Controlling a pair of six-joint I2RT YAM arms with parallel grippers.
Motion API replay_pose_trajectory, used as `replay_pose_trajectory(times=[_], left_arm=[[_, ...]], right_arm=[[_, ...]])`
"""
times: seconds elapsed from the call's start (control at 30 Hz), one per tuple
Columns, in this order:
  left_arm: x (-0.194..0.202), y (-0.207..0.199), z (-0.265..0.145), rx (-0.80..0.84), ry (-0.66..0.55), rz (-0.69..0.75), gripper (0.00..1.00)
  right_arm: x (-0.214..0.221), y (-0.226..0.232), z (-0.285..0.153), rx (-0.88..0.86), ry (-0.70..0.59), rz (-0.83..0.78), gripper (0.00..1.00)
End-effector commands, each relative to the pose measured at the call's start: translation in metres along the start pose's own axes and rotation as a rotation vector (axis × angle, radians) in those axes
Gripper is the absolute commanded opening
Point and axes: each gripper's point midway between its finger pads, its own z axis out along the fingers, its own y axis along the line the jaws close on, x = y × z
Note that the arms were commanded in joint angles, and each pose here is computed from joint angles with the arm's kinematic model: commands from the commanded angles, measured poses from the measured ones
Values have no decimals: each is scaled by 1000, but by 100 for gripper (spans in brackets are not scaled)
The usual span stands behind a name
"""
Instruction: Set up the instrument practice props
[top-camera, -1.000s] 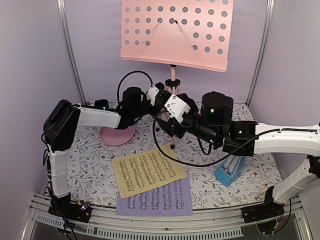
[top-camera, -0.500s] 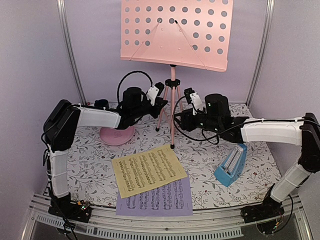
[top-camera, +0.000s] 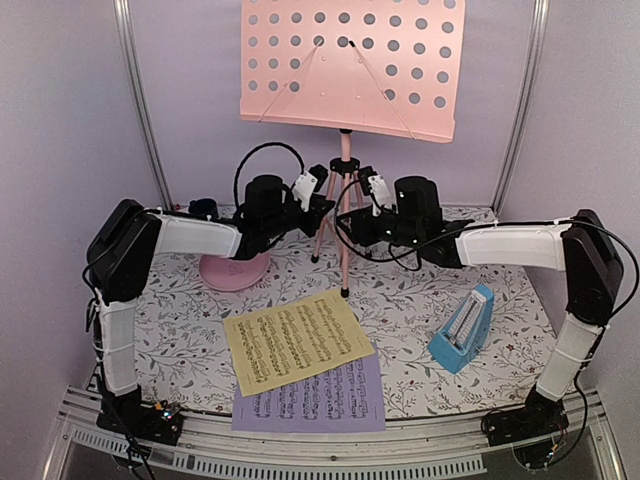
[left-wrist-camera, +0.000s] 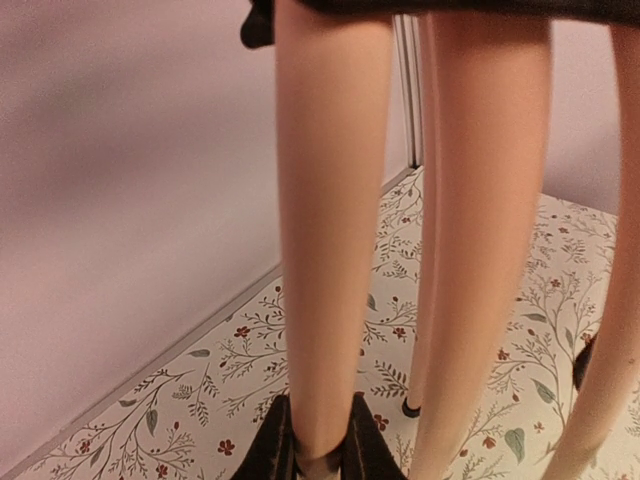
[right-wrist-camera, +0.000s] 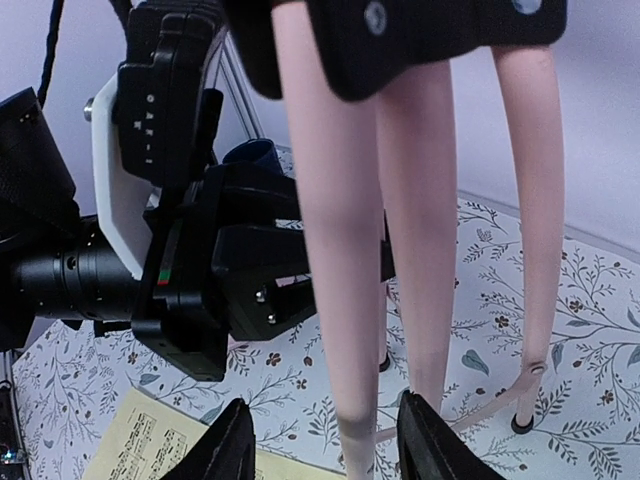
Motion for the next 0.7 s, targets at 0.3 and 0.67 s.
replay_pose_trajectory(times=[0.3,0.67], left_arm=[[-3,1,3,-32,-14,-54,0],[-7,0,5,-49,-26,-56,0]], right_arm=[[-7,-19,23,28,-23,26,33],[3,-35,30,87,1,55,8]])
